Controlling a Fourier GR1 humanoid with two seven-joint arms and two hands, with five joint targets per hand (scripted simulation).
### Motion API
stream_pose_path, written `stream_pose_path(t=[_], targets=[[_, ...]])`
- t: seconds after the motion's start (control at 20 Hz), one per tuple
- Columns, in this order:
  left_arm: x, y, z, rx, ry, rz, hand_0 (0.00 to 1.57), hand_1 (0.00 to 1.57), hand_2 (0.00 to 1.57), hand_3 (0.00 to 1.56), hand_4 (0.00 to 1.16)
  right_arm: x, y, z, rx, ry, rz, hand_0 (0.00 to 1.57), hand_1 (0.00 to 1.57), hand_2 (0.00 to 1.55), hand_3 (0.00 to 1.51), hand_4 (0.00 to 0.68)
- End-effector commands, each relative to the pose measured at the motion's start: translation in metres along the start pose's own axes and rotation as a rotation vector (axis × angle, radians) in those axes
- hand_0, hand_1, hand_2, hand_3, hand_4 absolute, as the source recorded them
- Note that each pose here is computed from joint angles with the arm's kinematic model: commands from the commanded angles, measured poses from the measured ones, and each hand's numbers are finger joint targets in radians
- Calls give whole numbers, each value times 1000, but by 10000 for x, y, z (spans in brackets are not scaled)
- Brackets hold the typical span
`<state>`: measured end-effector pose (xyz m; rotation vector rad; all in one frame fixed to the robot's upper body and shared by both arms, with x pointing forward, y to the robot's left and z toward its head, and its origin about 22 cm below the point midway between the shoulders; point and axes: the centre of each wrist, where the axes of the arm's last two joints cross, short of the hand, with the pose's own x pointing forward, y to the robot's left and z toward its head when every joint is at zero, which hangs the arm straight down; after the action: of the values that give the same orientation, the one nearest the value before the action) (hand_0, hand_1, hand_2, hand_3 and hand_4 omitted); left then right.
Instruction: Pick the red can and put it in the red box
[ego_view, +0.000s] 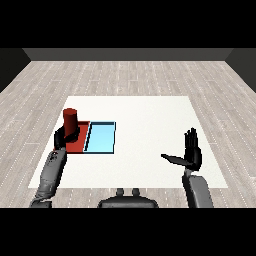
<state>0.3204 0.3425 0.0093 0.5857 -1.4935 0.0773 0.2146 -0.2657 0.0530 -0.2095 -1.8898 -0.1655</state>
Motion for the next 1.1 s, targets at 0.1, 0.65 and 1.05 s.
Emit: stream_pose_path(t=[0.1, 0.65, 1.05], targets=[[-454, 85, -214, 40, 205, -54, 1571, 1571, 1571, 1510, 1038, -152, -69, -2, -22, 41, 42, 0, 0, 0, 0, 0], [-878, -158, -53, 15, 492, -312, 566, 566, 661, 570, 633, -409, -129, -254, -78, 59, 111, 0, 0, 0, 0, 0], [-903, 206, -119, 4, 610, -338, 0, 0, 0, 0, 0, -364, -30, -173, -50, 45, 98, 0, 0, 0, 0, 0]])
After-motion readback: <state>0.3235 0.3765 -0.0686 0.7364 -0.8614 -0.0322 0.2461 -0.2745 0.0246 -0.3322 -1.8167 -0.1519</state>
